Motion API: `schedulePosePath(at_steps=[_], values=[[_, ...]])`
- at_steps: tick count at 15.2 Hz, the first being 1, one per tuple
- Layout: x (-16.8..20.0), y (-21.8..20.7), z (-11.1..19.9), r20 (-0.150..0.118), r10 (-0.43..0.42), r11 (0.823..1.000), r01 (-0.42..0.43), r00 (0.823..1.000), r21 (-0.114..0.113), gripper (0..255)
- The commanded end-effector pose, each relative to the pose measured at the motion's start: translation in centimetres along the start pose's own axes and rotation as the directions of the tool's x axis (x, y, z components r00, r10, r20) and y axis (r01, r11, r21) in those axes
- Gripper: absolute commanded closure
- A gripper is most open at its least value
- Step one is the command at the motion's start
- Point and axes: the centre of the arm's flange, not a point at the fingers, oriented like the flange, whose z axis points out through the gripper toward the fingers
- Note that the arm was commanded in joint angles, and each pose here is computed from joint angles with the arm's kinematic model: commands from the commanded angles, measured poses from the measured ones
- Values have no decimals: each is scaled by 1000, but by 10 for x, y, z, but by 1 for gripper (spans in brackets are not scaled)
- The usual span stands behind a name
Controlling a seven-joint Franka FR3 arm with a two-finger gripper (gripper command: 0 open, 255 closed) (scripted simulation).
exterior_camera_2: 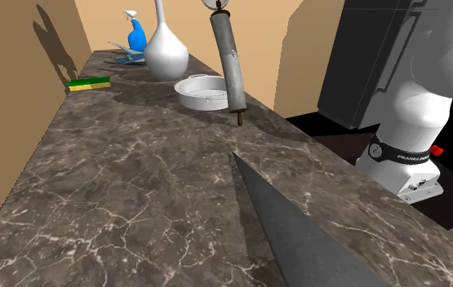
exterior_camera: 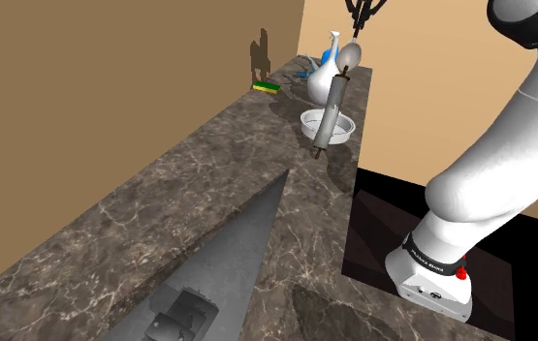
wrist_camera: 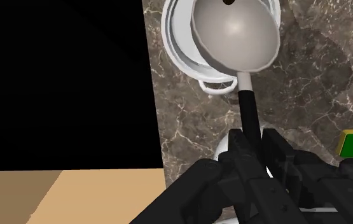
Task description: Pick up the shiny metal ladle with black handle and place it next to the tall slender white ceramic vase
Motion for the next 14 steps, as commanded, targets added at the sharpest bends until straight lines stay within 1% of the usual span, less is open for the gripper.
schedulePosePath(at_steps=[1,12,14], values=[[22,15,5,-1,-1,1000,1,1000,0,255],[142,93,27,-1,-1,1000,1,1000,0,255],[147,97,34,-1,-1,1000,1,1000,0,255]])
